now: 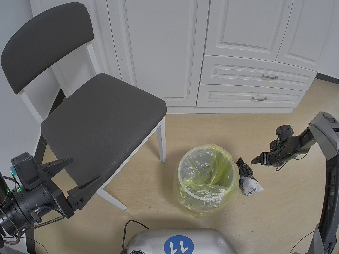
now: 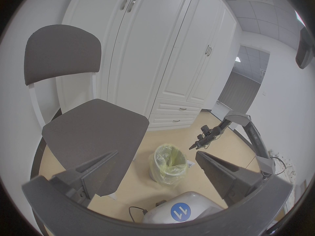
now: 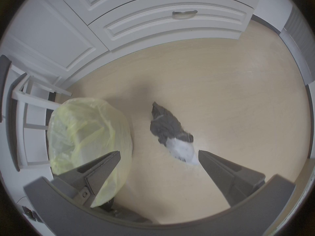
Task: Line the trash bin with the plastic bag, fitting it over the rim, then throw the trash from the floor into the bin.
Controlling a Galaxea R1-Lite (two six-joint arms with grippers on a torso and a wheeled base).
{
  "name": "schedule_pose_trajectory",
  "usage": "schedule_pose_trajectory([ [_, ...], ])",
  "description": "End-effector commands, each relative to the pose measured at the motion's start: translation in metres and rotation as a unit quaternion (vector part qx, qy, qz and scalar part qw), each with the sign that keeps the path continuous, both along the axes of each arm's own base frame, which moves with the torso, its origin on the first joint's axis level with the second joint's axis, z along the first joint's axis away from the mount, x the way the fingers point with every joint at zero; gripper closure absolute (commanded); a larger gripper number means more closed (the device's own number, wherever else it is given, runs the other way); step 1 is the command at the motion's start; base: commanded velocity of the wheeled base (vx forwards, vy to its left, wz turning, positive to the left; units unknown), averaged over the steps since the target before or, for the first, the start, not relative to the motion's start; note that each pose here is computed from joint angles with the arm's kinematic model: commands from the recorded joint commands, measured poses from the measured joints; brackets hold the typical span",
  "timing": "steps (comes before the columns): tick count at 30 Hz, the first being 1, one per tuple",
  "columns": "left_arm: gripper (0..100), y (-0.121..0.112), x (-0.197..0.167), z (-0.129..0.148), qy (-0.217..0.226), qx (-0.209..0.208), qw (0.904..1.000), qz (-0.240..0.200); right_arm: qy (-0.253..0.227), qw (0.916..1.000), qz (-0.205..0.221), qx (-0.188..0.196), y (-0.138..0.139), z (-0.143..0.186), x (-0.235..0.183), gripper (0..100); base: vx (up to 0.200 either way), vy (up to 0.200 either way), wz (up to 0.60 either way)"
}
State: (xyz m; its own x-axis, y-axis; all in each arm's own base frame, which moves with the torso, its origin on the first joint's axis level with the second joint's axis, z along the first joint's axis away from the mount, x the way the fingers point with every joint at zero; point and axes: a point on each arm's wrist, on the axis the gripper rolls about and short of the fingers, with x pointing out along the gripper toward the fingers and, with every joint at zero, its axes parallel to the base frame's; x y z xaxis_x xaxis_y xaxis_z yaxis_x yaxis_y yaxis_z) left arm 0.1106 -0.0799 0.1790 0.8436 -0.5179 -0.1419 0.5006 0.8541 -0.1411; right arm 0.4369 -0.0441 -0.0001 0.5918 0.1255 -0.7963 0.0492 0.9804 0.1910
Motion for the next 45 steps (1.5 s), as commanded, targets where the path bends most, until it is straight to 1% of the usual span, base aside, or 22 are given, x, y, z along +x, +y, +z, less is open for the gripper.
schedule_pose_trajectory([
  [1,0,0.000,0.003,-0.002,0.005,0.006,1.0000,0.005,0.005,1.0000,0.004,-0.004,0.006,-0.066,0.048,0,0.000,0.000,0.00],
  [3,0,0.000,0.003,-0.002,0.004,0.006,1.0000,0.005,0.001,0.9999,0.003,-0.013,0.005,-0.089,0.060,0,0.000,0.000,0.00],
  [4,0,0.000,0.003,-0.002,0.004,0.006,1.0000,0.005,-0.001,0.9997,0.001,-0.024,0.004,-0.097,0.064,0,0.000,0.000,0.00],
  [5,0,0.000,0.003,-0.002,0.003,0.007,1.0000,0.005,-0.001,0.9990,-0.001,-0.045,0.001,-0.105,0.069,0,0.000,0.000,0.00],
  [6,0,0.000,0.003,-0.002,0.003,0.007,1.0000,0.005,-0.001,0.9990,-0.001,-0.045,0.001,-0.105,0.069,0,0.000,0.000,0.00],
  [7,0,0.000,0.003,-0.001,-0.001,0.004,1.0000,0.005,0.004,0.9978,0.002,-0.066,-0.001,-0.114,0.075,0,0.000,0.000,0.00],
  [8,0,0.000,0.003,-0.001,-0.001,0.004,1.0000,0.005,0.004,0.9978,0.002,-0.066,-0.001,-0.114,0.075,0,0.000,0.000,0.00],
  [10,0,0.000,0.003,-0.001,-0.007,0.000,1.0000,0.006,0.057,0.9956,0.016,-0.072,0.002,-0.130,0.069,0,0.000,0.000,0.00],
  [11,0,0.000,0.003,-0.001,-0.008,0.000,0.9999,0.006,0.073,0.9942,0.024,-0.075,0.003,-0.137,0.066,0,0.000,0.000,0.00],
  [16,0,0.003,0.005,-0.001,-0.008,-0.001,0.9998,0.019,0.061,0.9912,0.068,-0.096,0.007,-0.147,0.066,0,0.000,0.000,0.00],
  [18,0,0.004,0.006,-0.001,-0.009,-0.001,0.9997,0.022,0.064,0.9901,0.076,-0.099,0.010,-0.148,0.066,0,0.000,0.000,0.00],
  [23,0,0.004,0.006,0.000,-0.010,-0.002,0.9997,0.024,0.066,0.9901,0.077,-0.097,0.010,-0.148,0.065,0,0.000,0.000,0.00],
  [25,0,0.004,0.007,-0.001,-0.008,-0.001,0.9997,0.024,0.069,0.9900,0.080,-0.094,0.011,-0.148,0.065,0,0.000,0.000,0.00],
  [27,0,0.003,0.007,-0.001,-0.007,-0.001,0.9997,0.024,0.067,0.9907,0.087,-0.081,0.011,-0.148,0.065,0,0.000,0.000,0.00],
  [30,0,0.003,0.007,0.000,-0.009,-0.001,0.9997,0.024,0.066,0.9907,0.089,-0.079,0.011,-0.148,0.065,0,0.000,0.000,0.00],
  [31,0,0.003,0.007,0.000,-0.009,-0.001,0.9997,0.024,0.067,0.9906,0.089,-0.078,0.011,-0.148,0.064,100,0.000,0.000,0.00],
  [45,0,0.004,0.007,0.001,-0.010,-0.002,0.9996,0.024,0.068,0.9906,0.084,-0.084,0.011,-0.149,0.064,100,0.000,0.000,0.00],
])
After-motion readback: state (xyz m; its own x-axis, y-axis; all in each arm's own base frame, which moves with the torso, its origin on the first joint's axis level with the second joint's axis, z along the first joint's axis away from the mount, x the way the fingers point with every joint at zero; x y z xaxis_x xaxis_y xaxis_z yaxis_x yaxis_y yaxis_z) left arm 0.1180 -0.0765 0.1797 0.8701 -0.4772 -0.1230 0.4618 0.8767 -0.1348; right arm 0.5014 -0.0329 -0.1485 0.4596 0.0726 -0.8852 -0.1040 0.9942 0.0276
